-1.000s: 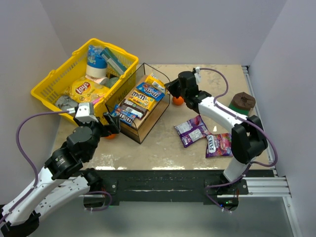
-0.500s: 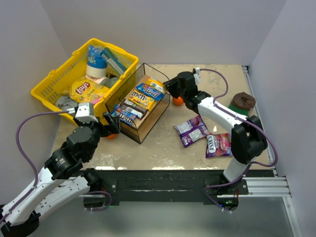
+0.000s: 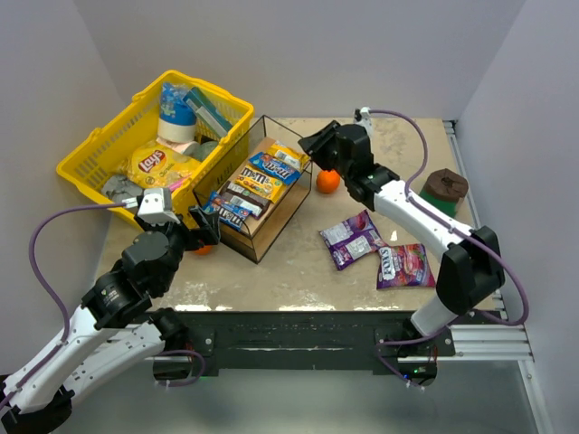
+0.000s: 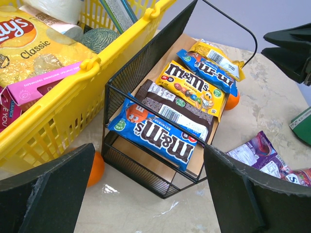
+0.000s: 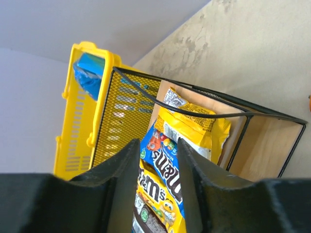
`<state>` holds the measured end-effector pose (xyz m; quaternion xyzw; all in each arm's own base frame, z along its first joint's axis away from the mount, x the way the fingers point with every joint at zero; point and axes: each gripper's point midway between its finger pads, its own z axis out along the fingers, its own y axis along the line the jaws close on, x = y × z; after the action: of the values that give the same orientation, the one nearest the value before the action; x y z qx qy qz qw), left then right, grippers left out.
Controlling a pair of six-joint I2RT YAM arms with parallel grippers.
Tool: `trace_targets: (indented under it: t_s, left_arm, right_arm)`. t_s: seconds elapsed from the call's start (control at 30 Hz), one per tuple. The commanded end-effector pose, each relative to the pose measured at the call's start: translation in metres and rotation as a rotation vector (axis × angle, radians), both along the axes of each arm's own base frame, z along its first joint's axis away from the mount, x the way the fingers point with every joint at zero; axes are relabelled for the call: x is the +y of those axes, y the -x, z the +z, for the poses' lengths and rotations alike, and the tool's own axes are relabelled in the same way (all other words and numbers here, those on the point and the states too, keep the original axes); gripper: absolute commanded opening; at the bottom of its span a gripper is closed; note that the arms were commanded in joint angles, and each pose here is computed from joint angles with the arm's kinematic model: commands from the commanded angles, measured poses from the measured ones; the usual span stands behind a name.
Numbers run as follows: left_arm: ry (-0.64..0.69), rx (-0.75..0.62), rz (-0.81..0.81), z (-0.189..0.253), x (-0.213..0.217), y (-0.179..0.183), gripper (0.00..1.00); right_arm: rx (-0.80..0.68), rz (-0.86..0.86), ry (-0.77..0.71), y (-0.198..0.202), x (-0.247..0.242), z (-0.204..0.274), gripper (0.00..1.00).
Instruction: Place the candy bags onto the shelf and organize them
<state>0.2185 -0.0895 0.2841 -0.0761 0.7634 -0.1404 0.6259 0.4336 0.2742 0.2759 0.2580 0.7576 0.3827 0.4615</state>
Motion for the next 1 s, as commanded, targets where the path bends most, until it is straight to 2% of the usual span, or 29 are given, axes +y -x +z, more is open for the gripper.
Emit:
trace_targets:
  t_s: [0.0,0.03,0.13,0.33,0.53,0.67,0.9,0.97]
  left_arm:
    - [0.013,-0.017,0.014,0.004,0.001,-0.001,1.00]
    - [0.012,-0.016,0.017,0.003,0.002,-0.001,0.99]
    - [0.010,-0.012,0.021,0.002,0.003,-0.001,0.99]
    - [0.010,-0.013,0.028,0.001,0.005,0.000,1.00]
    - [0.010,-0.014,0.027,0.002,0.005,0.000,1.00]
    - [0.010,-0.014,0.027,0.002,0.005,0.000,1.00]
    - [0.009,-0.012,0.027,0.001,0.005,0.000,1.00]
    - [0.011,-0.012,0.029,0.001,0.005,0.000,1.00]
  right_arm:
    - [-0.077,0.155,0.076,-0.011,0.031,0.013,0.33]
    - [-0.058,0.179,0.088,-0.015,0.038,0.001,0.27]
    - [-0.061,0.199,0.107,-0.024,0.046,-0.001,0.18]
    - [0.004,0.226,0.146,-0.030,0.053,-0.036,0.11]
    - [0.065,0.236,0.167,-0.029,0.054,-0.069,0.09]
    - [0.053,0.225,0.166,-0.031,0.054,-0.062,0.09]
    - [-0.065,0.210,0.155,-0.033,0.049,-0.004,0.09]
    - [-0.070,0.199,0.176,-0.033,0.045,0.007,0.06]
